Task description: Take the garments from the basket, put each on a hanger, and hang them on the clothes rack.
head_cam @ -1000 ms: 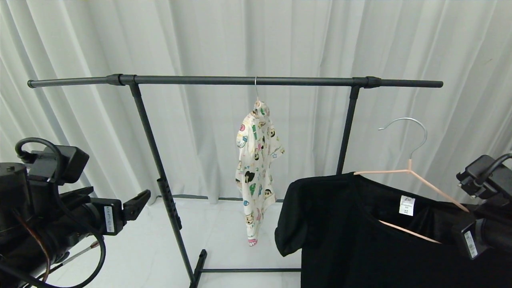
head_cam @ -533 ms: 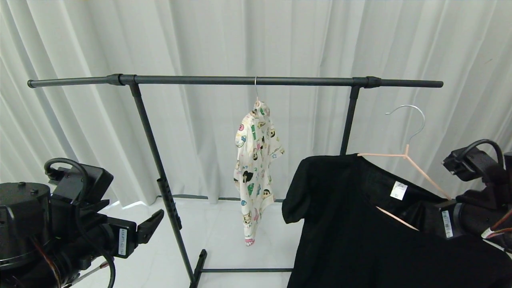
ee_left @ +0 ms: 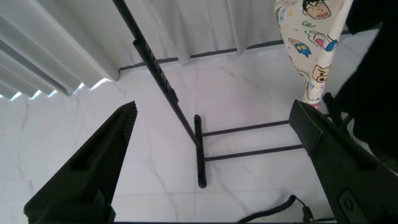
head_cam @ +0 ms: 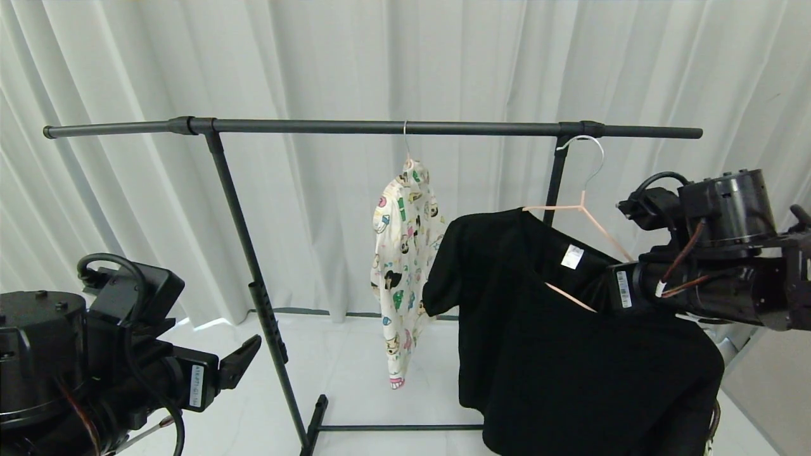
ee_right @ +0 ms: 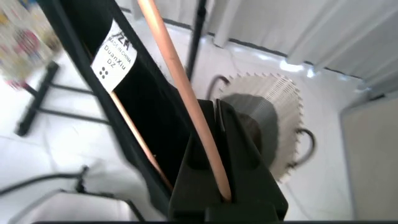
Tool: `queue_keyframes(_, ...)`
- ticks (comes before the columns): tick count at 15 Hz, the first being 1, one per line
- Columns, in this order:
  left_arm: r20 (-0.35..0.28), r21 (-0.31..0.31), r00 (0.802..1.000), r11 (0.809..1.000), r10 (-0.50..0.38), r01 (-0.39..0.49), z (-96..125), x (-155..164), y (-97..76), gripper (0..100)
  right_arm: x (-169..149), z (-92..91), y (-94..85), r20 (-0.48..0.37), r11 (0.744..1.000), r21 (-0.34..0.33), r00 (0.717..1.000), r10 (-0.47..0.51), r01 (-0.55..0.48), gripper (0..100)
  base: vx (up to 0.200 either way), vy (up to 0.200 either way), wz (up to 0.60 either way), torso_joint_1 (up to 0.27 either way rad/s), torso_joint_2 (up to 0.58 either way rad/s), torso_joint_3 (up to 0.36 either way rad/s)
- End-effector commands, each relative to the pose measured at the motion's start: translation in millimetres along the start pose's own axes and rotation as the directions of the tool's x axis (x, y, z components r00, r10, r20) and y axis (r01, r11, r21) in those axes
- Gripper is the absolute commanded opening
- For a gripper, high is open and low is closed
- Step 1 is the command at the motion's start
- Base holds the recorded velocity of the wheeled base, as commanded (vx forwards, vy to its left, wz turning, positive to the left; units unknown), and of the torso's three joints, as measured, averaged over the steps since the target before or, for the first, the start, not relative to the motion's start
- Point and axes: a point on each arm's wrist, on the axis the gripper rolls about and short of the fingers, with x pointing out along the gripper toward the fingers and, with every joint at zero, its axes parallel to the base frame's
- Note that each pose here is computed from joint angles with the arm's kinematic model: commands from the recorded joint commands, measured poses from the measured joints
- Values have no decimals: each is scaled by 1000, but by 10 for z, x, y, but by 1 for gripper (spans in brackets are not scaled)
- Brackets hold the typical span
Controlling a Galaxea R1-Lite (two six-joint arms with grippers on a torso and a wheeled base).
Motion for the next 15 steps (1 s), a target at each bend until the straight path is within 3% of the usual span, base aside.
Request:
queue_keyframes(1,-6,1,1000,1000,1,-1,-8,9,-3,100,117,126,94,-25,1000,11,1000,1,-1,0,0,0,0,0,0,0)
queue_keyframes(4,-6,2,1000,1000,1,-1,-8,9,-3,100,177,236,179,33,997,32,997,-70,69,0,0,0,0,0,0,0)
queue_keyframes(8,-6,16,1000,1000,1,-1,-11,5,-2,100,158,342,230,104,997,46,992,-68,63,0,0,0,0,0,0,0)
queue_keyframes(15,-10,51,1000,999,0,0,-34,-5,-2,100,131,434,250,133,998,33,989,-62,58,0,200,0,0,0,2,4)
